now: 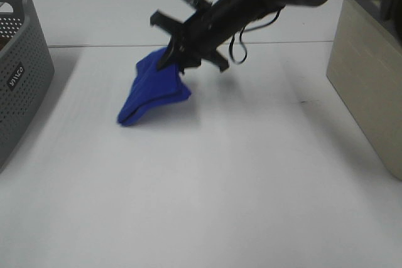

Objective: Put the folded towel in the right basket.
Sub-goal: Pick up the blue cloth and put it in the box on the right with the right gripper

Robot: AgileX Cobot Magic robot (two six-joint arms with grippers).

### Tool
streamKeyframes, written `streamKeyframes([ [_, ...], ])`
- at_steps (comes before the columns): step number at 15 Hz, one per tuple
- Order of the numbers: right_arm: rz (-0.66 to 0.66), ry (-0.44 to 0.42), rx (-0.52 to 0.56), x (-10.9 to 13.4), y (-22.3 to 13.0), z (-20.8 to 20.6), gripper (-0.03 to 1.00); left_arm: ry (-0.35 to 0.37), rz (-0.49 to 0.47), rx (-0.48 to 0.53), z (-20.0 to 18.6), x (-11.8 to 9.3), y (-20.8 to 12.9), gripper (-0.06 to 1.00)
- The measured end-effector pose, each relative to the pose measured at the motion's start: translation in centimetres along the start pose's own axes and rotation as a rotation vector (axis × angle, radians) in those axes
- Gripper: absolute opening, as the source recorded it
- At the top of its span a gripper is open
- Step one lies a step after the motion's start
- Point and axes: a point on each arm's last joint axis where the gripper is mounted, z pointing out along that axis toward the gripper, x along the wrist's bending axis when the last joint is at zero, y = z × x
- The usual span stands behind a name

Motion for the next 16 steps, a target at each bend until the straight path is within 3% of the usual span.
streamKeyframes([
  [2, -0.057, 0.022, -0.078, 1.3, 2.7, -5.8, 0.12, 0.0, 0.0, 0.0, 0.0, 0.0, 0.0, 0.99],
  [4, -0.136, -0.034, -0.215, 1.8, 5.1, -15.9, 0.12, 0.0, 0.0, 0.0, 0.0, 0.0, 0.0, 0.99],
  [7, -0.182, -0.242, -0.379, 0.7, 4.8, -28.2, 0.12, 0.0, 0.0, 0.0, 0.0, 0.0, 0.0, 0.99],
  [9, -0.153, -0.421, -0.441, -1.3, 3.2, -35.0, 0.12, 0.0, 0.0, 0.0, 0.0, 0.0, 0.0, 0.99],
  [13, -0.067, -0.673, -0.477, -4.7, 0.9, -40.6, 0.12, 0.0, 0.0, 0.0, 0.0, 0.0, 0.0, 0.99],
  [15, -0.032, -0.725, -0.42, -6.3, 0.5, -39.9, 0.12, 0.0, 0.0, 0.0, 0.0, 0.0, 0.0, 0.99],
  [16, 0.013, -0.765, -0.324, -8.5, -0.4, -38.3, 0.12, 0.0, 0.0, 0.0, 0.0, 0.0, 0.0, 0.99],
])
